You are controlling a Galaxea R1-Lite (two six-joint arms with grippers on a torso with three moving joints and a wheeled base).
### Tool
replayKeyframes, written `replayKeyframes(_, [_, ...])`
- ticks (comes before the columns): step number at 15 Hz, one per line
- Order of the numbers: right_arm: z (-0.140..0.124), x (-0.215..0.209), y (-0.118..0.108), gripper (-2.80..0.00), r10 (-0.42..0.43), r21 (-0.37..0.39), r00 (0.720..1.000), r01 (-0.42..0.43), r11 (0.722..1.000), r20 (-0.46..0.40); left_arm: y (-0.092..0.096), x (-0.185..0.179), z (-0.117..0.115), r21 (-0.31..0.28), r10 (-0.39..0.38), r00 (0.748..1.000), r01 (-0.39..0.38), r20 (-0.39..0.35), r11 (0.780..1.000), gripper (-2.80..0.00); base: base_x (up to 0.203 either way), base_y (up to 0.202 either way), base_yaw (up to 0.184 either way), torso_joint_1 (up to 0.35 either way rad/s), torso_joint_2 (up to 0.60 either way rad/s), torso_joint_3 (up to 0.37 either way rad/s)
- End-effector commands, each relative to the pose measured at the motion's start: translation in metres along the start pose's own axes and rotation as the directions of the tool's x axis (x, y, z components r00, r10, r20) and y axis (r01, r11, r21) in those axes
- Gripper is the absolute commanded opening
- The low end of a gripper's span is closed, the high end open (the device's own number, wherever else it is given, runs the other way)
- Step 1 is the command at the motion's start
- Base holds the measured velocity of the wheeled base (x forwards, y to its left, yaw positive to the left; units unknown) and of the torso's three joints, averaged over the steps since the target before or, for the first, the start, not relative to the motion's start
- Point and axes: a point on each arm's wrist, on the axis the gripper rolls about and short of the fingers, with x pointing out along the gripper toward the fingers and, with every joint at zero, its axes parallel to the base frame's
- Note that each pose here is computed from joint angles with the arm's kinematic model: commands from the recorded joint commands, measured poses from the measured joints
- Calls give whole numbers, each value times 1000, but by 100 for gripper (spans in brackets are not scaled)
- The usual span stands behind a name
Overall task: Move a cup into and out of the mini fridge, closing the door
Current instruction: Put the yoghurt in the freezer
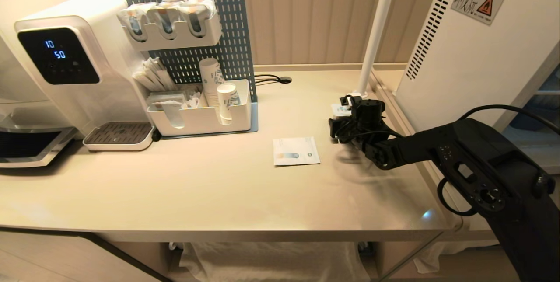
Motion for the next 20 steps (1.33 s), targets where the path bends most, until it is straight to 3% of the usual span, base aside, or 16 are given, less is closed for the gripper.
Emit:
replayKeyframes(1, [5,-6,-1,-280,-1,1,1000,1,1000,0,0,0,0,2,0,1000,0,1,1000,-280,0,0,0,0,0,0])
replayKeyframes(8, [43,-46,-19,-280,-24,8,1000,24,1000,12,0,0,0,2,0,1000,0,1,1000,-280,0,0,0,0,0,0])
replayKeyframes(14, [65,-112,-35,-280,-42,4,998,42,999,44,0,0,0,-2,0,1000,0,-1,1000,-280,0,0,0,0,0,0])
replayKeyframes(16, [77,-144,-41,-280,-114,15,990,113,993,78,0,0,0,-2,0,1000,0,0,1000,-280,0,0,0,0,0,0])
replayKeyframes(18, [96,-177,-49,-280,-264,53,954,259,964,141,0,0,0,-5,0,1000,0,1,1000,-280,0,0,0,0,0,0])
replayKeyframes(20, [117,-215,-60,-280,-437,113,880,423,899,188,0,0,0,-8,2,1000,-2,-1,1000,-280,0,0,0,0,0,0])
